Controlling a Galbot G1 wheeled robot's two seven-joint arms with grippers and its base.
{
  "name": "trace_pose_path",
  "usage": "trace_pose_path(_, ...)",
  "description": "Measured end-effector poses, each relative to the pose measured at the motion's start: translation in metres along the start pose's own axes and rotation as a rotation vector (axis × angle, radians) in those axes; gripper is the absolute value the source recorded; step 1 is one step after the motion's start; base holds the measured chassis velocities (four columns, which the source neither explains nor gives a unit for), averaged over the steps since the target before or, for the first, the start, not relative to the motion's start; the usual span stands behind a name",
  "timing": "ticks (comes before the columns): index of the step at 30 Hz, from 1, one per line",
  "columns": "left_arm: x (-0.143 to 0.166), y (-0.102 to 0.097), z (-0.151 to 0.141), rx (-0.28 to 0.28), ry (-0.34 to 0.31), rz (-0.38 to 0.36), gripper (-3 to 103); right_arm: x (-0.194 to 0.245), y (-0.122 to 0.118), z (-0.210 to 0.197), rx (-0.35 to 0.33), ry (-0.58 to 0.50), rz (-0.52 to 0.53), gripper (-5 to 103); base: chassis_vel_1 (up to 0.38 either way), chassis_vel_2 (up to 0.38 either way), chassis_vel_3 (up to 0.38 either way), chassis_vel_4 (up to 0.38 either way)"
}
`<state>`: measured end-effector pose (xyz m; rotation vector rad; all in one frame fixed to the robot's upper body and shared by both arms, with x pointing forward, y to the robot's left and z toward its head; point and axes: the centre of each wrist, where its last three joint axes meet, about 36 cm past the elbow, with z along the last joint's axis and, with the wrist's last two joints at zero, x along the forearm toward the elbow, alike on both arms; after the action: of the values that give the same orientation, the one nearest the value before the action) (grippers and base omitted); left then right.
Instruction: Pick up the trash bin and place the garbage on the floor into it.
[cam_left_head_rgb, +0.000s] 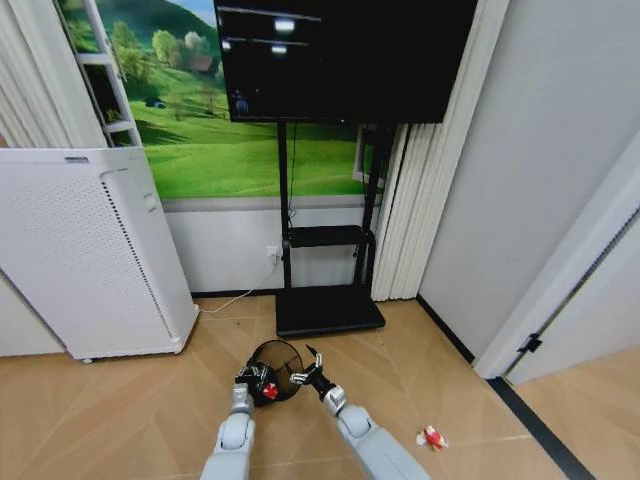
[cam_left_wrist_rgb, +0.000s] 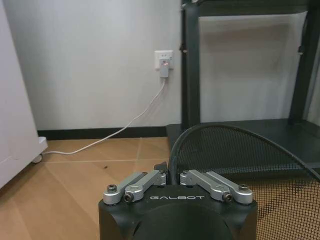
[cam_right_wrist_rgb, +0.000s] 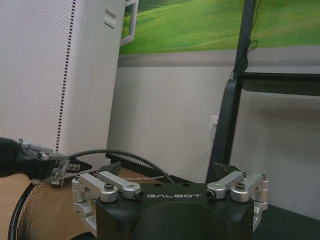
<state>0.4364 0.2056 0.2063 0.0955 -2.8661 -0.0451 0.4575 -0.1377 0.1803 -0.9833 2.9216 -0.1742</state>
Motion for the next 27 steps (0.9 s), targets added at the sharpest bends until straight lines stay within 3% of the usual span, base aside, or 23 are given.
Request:
trace_pose_path(9, 0.002, -0.001, 0.002, 0.0, 0.002, 0.002, 6, -0.004, -0.006, 0.006, 0.031, -0.018, 0.022, 100, -0.302, -0.296, 0.297, 0.27)
trace_pose_path(18, 0.005, 0.0, 0.004, 0.0, 0.004, 0.0, 6, -0.008, -0.009, 0.011, 0.057, 0.0, 0.067, 100, 0.018, -0.03, 0.037, -0.003)
trace_pose_path(19, 0.012, 0.002, 0.005, -0.001, 0.002, -0.005, 6, -0.004, -0.015, 0.025, 0.095, 0.058, 0.151, 100, 0.08, 0.105, -0.095, -0.058)
trace_pose_path(20, 0.023, 0.008, 0.009, -0.006, 0.003, -0.017, 6, 0.008, -0.017, 0.037, 0.091, 0.151, 0.23, 100, 0.063, 0.085, -0.071, -0.053)
trace_pose_path(27, 0.074, 0.035, 0.023, -0.004, 0.006, -0.064, 6, 0.045, -0.017, 0.063, 0.015, 0.344, 0.399, 100, 0.018, 0.018, -0.016, -0.015)
